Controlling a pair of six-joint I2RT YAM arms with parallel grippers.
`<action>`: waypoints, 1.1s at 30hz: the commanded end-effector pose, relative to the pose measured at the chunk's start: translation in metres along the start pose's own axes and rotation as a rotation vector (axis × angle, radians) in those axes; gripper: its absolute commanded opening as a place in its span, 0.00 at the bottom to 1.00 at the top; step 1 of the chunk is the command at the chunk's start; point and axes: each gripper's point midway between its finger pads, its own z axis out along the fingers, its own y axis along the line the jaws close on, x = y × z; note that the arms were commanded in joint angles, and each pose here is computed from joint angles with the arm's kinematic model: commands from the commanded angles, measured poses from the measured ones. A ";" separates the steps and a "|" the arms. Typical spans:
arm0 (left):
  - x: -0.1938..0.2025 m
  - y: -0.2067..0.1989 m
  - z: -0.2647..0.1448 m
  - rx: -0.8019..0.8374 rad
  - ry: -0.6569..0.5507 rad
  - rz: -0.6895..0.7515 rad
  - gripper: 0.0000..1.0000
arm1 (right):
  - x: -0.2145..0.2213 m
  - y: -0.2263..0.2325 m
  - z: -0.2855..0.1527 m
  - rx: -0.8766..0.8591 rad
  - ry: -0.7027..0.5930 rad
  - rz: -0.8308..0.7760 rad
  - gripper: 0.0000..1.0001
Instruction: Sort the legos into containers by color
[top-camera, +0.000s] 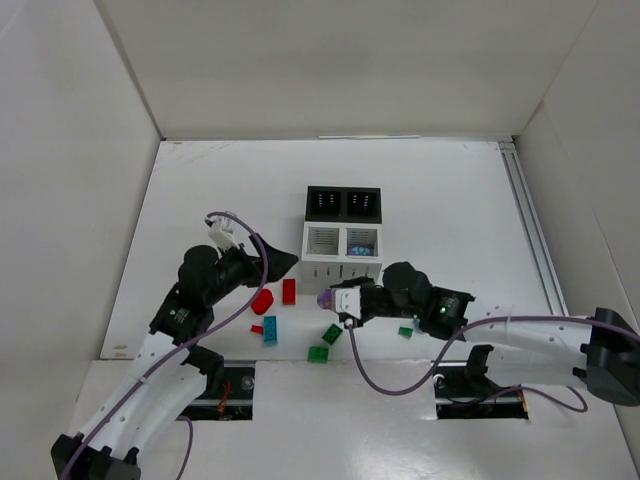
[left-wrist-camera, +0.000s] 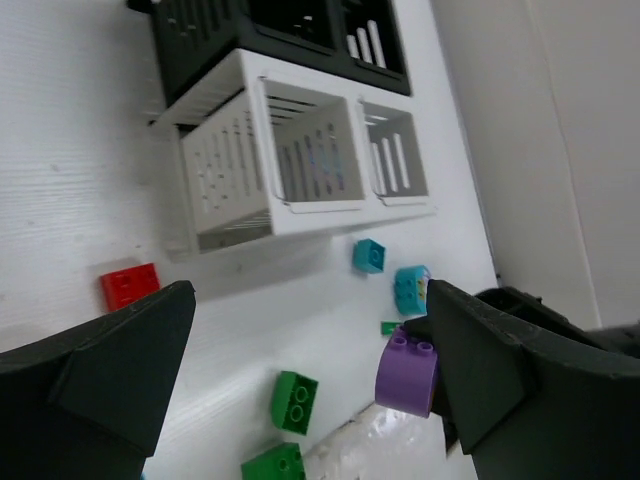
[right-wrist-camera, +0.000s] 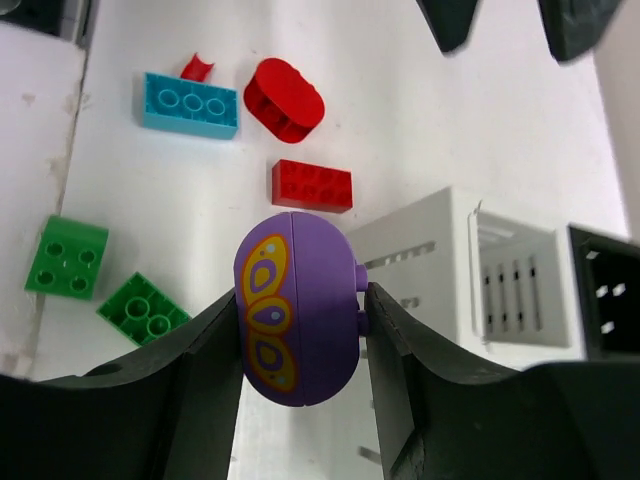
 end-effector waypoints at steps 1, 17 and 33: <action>-0.003 -0.064 -0.017 0.316 0.033 0.111 1.00 | -0.036 -0.006 -0.009 -0.066 -0.090 -0.210 0.30; 0.027 -0.093 -0.029 0.583 0.202 0.140 0.92 | -0.076 -0.048 -0.020 -0.016 -0.051 -0.407 0.32; 0.015 -0.091 -0.002 0.539 0.194 0.168 0.75 | -0.085 -0.075 -0.012 0.044 0.000 -0.460 0.35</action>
